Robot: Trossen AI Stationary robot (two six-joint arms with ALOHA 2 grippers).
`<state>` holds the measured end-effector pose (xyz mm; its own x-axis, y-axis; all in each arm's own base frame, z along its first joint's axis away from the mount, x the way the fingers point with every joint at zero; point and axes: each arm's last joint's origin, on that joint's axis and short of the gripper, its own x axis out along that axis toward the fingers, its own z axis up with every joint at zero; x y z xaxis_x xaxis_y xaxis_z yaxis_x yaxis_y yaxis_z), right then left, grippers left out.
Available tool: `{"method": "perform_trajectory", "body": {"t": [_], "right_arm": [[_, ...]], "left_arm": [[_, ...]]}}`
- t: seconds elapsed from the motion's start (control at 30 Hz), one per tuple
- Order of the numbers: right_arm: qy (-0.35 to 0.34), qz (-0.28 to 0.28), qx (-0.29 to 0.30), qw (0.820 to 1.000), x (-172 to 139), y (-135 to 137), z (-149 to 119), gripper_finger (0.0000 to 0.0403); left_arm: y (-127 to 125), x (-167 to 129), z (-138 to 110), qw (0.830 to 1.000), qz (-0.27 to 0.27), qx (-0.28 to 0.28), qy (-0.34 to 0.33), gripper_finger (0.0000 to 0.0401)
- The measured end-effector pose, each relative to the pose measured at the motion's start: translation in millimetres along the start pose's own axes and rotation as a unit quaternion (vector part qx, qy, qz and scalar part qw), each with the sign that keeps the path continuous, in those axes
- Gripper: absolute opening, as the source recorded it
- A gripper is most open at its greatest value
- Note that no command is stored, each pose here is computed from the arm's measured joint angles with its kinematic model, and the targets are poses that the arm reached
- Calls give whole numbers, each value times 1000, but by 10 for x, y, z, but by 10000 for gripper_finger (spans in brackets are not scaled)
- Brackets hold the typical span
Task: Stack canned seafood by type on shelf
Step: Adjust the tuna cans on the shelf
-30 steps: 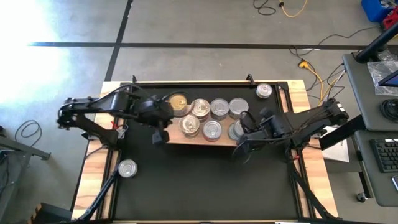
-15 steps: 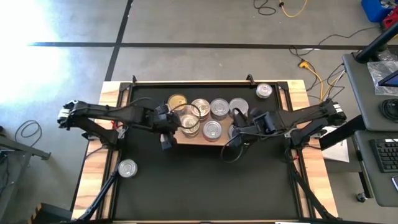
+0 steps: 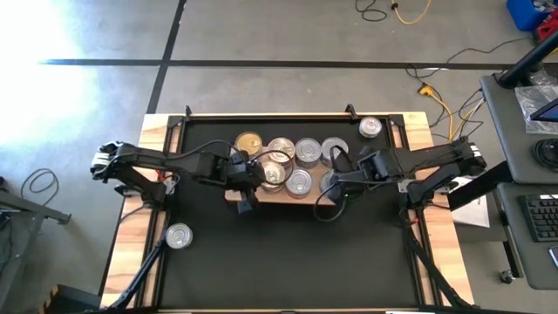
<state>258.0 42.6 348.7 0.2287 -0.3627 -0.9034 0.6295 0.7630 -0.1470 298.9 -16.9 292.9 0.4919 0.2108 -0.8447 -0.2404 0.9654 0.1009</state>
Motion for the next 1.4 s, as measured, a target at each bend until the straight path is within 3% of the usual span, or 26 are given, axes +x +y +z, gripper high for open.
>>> {"method": "perform_trajectory", "body": {"t": [0.23, 0.5, 0.63, 0.8, 0.97, 1.13, 1.4], "right_arm": [[-7, 30, -10, 999, 96, 141, 56, 9], [-6, 31, -33, 999, 258, 322, 119, 9], [-13, 50, -32, 998, 197, 337, 157, 9], [-30, 72, -38, 996, 37, 284, 201, 9], [-38, 67, -45, 996, 14, 262, 200, 9], [-67, 84, -48, 993, -10, 312, 261, 9], [-136, 140, -57, 979, -462, 385, 287, 9]], "left_arm": [[-119, -74, -21, 1000, -15, 6, -13, 0], [-231, -386, -146, 999, -41, -11, -28, 0], [-388, -536, -232, 997, -67, -3, -38, 0], [-550, -635, -406, 997, -78, 2, -2, 0], [-595, -669, -509, 999, -41, -19, 12, 0], [-515, -636, -420, 999, 27, -19, -43, 0], [-273, -284, -225, 996, 90, 14, -17, 0]]}}
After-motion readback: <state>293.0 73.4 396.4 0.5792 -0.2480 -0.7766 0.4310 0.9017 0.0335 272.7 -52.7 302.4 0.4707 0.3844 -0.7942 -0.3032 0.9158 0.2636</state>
